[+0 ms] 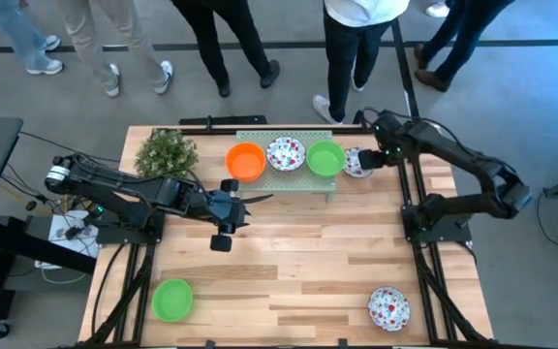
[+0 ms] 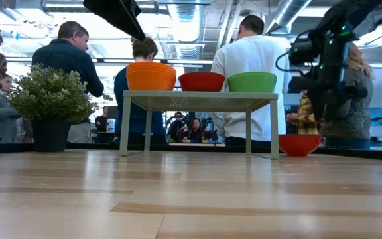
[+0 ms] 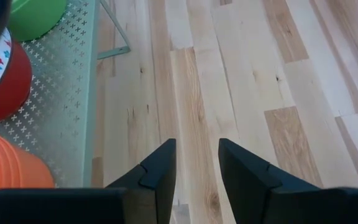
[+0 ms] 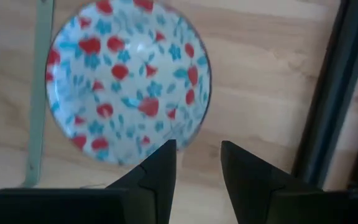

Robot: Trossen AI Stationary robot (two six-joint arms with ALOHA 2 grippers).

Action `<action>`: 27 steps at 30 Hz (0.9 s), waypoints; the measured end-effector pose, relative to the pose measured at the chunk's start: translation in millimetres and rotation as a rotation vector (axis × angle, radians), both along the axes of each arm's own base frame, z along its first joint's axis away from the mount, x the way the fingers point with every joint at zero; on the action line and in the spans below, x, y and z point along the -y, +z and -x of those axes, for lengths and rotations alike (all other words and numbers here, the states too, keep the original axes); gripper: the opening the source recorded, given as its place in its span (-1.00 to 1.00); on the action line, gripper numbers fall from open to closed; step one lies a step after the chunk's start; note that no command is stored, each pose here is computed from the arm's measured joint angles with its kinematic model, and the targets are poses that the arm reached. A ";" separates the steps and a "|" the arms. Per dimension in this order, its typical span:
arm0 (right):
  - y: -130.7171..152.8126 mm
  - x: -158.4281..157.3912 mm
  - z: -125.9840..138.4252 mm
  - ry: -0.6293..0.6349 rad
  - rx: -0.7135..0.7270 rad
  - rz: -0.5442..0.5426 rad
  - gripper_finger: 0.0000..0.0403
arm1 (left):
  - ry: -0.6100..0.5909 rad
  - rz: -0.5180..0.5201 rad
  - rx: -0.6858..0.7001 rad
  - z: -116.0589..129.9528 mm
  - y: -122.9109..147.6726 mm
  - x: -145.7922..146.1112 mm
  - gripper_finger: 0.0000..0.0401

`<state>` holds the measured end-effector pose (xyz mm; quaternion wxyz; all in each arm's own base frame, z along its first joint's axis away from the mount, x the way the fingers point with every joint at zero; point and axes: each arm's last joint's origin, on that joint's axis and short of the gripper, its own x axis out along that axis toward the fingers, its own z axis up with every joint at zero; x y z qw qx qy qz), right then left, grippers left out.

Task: Pick & Place Mini bowls
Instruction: Stack the top red patterned bowl onto the other red patterned bowl on the shelf

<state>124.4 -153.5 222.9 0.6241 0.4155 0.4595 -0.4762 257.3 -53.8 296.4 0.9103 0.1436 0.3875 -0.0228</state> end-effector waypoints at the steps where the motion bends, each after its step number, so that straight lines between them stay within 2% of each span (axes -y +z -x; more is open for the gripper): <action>1: -2.4 4.5 -0.3 -0.012 0.009 -0.003 -0.39 | 0.000 0.000 0.000 0.0 0.0 0.0 -0.39; 6: -10.4 20.0 -4.5 -0.011 0.073 -0.005 -0.39 | 0.000 0.000 0.000 0.0 0.0 0.0 -0.39; 12: -26.9 29.5 -4.6 -0.025 0.018 -0.071 -0.39 | 0.000 0.000 0.000 0.0 0.0 0.0 -0.39; 20: -47.2 41.5 -10.3 0.008 -0.019 -0.105 -0.40 | 0.000 0.001 0.000 0.0 0.0 0.0 -0.39; 23: -50.7 42.9 -9.8 0.016 -0.051 -0.107 -0.48 | 0.000 0.000 0.000 0.0 0.0 0.0 -0.39; 27: -51.3 43.4 -9.8 0.043 -0.063 -0.099 -0.73 | 0.000 0.000 0.000 0.0 0.0 0.0 -0.39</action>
